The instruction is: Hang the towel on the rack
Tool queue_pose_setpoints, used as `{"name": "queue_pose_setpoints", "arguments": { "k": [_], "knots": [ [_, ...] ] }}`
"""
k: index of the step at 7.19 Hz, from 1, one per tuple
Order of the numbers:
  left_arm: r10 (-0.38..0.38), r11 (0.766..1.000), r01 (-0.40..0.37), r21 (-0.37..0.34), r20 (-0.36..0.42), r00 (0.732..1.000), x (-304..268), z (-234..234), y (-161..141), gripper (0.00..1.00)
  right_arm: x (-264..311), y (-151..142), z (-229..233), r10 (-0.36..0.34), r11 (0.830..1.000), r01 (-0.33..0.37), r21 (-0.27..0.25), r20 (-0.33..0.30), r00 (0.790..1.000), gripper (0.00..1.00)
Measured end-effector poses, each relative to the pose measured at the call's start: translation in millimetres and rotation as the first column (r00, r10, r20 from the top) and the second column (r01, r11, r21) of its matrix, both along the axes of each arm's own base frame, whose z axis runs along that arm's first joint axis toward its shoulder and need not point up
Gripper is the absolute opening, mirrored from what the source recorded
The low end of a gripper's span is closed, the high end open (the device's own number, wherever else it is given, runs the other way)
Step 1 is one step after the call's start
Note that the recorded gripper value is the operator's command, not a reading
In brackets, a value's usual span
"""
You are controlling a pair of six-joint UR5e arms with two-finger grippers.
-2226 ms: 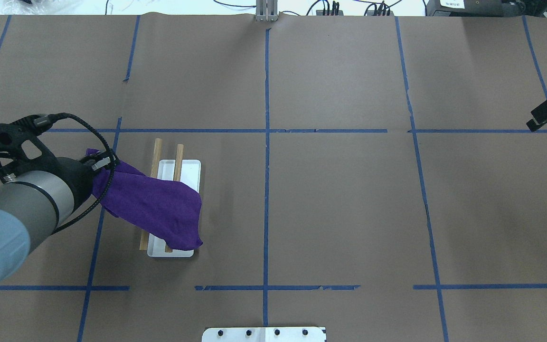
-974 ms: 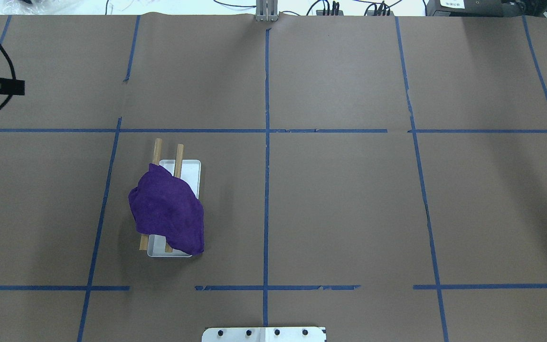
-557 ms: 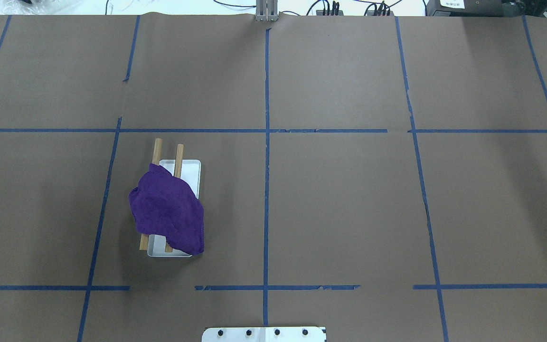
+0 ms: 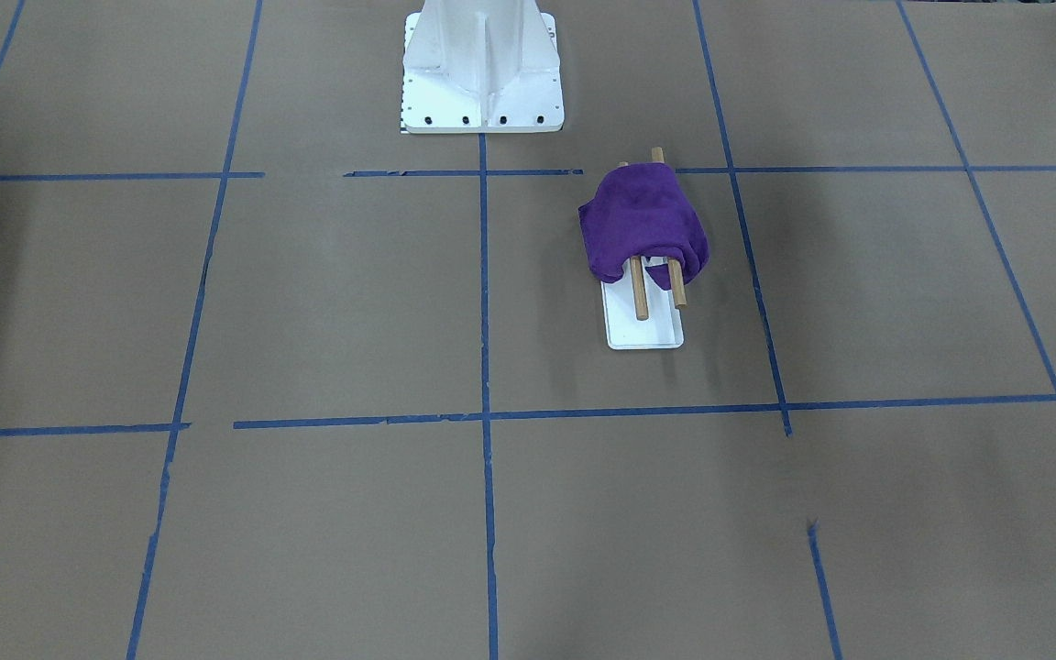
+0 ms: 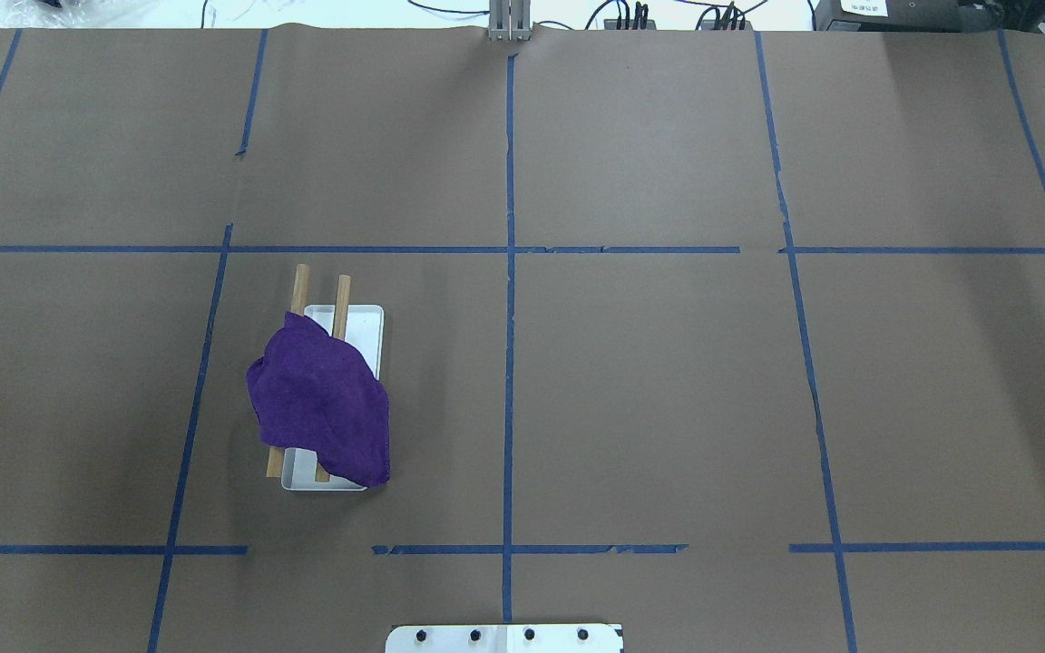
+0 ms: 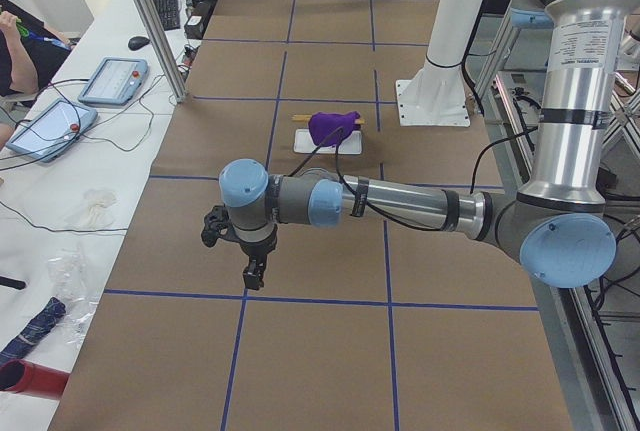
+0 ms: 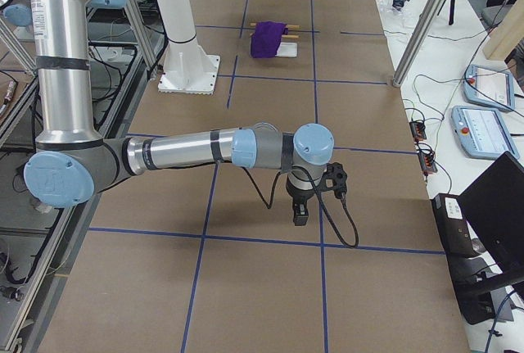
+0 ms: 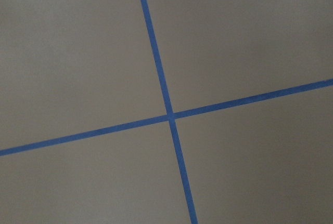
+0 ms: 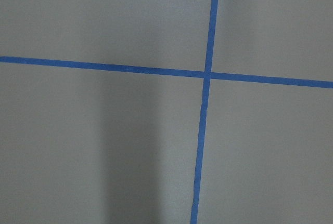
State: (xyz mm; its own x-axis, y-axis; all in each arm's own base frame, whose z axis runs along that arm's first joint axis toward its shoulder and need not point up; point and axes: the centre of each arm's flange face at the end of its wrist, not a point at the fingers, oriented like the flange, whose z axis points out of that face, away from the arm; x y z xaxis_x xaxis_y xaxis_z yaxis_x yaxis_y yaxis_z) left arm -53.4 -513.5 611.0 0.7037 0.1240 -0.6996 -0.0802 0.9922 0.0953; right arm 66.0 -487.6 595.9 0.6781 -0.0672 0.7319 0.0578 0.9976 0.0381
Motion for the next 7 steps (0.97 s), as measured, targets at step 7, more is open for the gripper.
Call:
{"name": "queue_pose_setpoints", "arguments": {
  "k": [7],
  "knots": [
    [-0.006,0.999,0.006,-0.032,-0.015,1.0,-3.4,10.6,2.9,1.0,9.4,0.4,47.6,0.023,1.0,-0.022,-0.015,0.023,0.999,1.0]
  ]
}}
